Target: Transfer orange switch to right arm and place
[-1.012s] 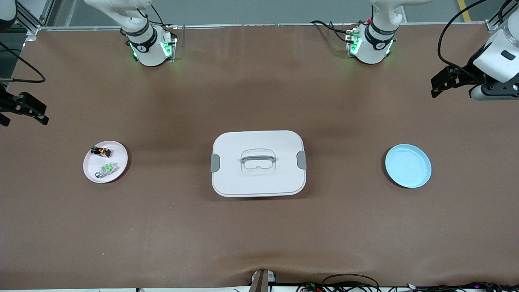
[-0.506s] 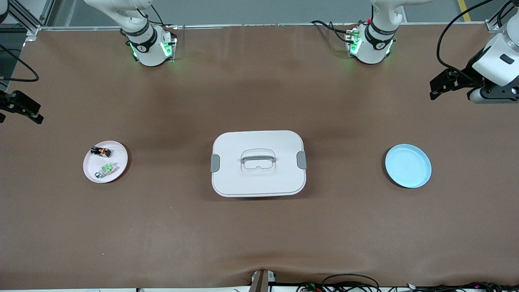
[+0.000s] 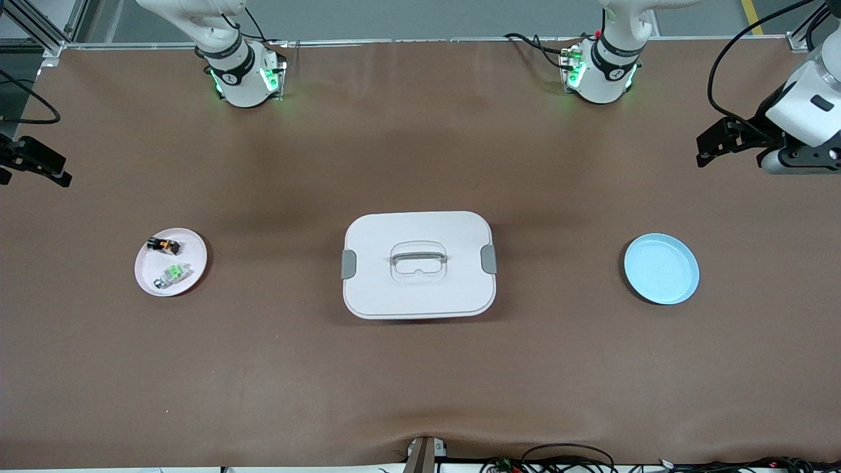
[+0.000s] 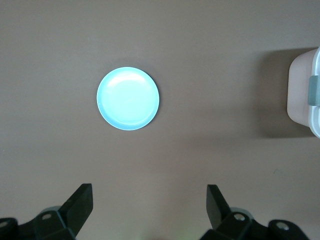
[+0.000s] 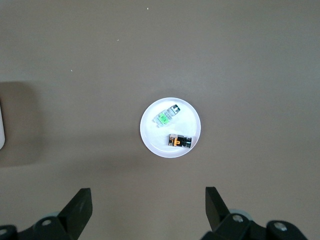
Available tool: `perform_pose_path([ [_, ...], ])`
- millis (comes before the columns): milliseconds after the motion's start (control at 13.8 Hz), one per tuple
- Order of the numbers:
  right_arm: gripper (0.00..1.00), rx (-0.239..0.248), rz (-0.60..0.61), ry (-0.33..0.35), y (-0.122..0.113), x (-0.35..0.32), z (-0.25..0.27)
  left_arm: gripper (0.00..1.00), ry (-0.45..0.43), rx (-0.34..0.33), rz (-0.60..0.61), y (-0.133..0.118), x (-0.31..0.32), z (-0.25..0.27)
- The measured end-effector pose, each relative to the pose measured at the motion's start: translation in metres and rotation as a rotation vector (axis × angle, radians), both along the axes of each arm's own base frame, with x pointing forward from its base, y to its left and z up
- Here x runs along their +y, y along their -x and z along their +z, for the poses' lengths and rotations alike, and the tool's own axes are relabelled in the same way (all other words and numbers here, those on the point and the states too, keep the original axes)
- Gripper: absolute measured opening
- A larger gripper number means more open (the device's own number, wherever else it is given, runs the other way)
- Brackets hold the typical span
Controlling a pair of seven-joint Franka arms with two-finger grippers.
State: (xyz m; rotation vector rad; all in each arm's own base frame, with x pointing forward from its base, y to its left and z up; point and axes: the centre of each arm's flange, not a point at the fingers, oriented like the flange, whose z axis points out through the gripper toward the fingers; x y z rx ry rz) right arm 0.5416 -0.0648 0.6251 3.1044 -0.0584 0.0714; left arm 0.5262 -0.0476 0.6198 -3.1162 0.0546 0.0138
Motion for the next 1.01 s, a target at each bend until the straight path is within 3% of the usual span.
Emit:
perform_pose_path([
  [1012,1.00,0.004,0.011,-0.008,-0.002,0.006,-0.002,1.00,0.007,-0.010,0.002,-0.016,0.001,0.002],
])
